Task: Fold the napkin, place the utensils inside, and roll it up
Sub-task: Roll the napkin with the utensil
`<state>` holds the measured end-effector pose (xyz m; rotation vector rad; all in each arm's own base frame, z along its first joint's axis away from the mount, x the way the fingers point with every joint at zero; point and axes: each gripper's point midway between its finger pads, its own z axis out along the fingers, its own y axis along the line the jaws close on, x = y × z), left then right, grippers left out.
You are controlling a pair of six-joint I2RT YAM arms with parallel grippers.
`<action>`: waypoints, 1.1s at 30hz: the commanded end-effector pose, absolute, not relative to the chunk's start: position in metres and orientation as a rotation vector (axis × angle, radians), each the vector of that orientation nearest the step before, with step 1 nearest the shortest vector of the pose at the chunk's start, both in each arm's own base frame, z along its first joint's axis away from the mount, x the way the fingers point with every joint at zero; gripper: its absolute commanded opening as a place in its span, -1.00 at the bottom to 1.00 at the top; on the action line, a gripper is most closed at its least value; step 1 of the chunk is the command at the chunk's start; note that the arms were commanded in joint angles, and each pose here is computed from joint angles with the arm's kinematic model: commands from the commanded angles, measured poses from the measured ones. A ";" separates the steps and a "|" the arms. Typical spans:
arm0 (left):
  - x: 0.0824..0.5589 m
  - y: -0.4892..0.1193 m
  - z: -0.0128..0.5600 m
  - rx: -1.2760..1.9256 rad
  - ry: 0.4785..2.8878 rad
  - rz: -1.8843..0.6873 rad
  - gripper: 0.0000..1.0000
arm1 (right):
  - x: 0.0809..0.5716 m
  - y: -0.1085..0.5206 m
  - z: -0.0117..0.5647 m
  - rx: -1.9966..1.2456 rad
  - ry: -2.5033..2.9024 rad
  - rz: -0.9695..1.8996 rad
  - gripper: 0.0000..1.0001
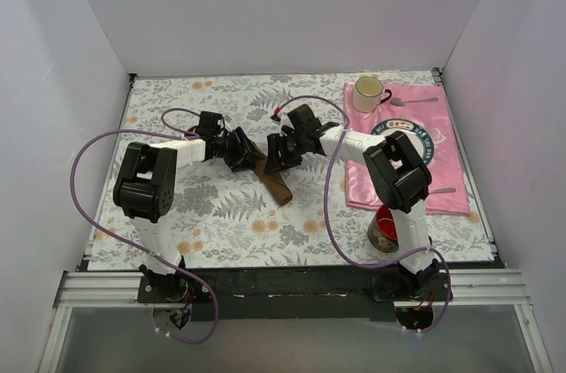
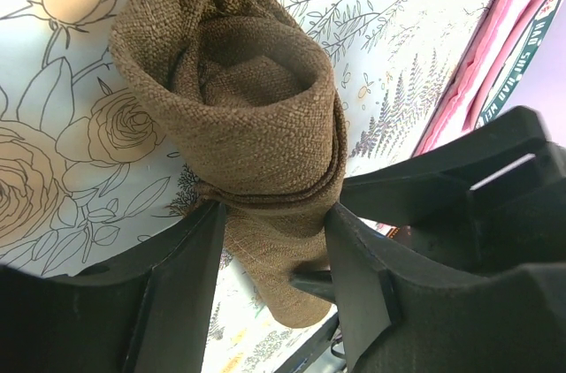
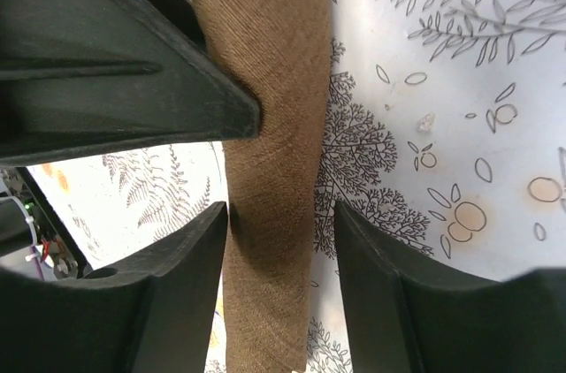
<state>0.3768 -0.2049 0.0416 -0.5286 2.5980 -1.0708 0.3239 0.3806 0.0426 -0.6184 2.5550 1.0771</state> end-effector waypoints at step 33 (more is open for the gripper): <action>0.410 -0.215 0.147 -0.531 2.219 -1.519 -0.43 | 0.321 0.371 0.014 -0.614 2.538 0.988 -0.56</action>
